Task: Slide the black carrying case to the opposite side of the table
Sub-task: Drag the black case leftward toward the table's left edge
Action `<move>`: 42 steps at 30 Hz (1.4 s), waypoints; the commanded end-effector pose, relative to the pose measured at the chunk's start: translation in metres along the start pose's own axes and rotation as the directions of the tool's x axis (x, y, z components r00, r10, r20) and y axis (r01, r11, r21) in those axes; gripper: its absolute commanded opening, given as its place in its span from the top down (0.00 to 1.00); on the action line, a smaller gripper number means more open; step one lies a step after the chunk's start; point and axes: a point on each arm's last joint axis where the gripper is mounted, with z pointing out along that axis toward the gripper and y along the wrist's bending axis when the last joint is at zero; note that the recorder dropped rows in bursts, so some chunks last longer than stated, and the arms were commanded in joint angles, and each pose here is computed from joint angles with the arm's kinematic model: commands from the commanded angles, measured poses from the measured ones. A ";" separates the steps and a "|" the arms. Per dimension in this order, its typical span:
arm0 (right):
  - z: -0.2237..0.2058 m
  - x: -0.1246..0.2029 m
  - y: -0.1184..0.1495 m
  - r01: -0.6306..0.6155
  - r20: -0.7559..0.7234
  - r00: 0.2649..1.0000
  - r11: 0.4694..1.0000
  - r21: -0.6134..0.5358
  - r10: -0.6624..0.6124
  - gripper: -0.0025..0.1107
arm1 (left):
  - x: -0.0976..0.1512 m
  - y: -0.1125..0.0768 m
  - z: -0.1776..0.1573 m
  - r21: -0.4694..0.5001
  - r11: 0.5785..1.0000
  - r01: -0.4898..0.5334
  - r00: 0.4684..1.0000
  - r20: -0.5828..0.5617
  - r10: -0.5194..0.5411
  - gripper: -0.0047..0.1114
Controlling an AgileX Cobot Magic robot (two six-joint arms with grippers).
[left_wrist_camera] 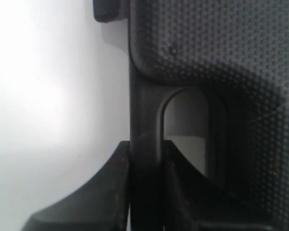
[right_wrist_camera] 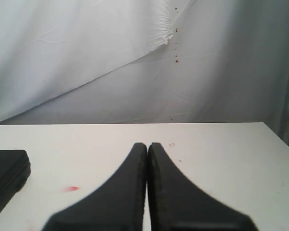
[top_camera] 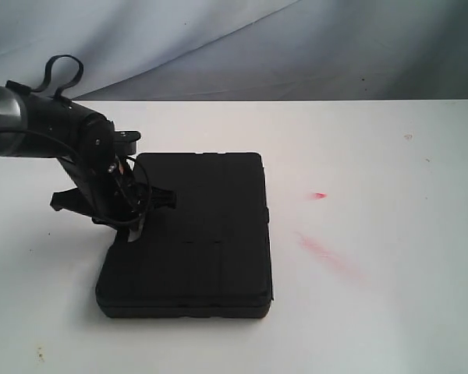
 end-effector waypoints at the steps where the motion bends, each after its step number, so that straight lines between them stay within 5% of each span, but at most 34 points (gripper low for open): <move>1: 0.000 0.000 0.000 -0.007 0.010 1.000 1.000 0.007 0.007 0.98 | -0.002 0.019 -0.003 -0.031 0.999 -0.037 0.999 -0.001 0.037 0.96; 23: 0.000 0.000 0.000 -0.007 0.010 1.000 1.000 0.007 0.007 0.98 | 0.006 0.075 0.007 -0.082 0.996 0.023 1.000 -0.017 -0.024 0.96; 42: 0.000 0.000 0.000 -0.007 0.010 1.000 1.000 0.007 0.007 0.98 | 0.004 0.106 0.005 -0.130 0.991 0.044 0.999 -0.012 -0.046 0.96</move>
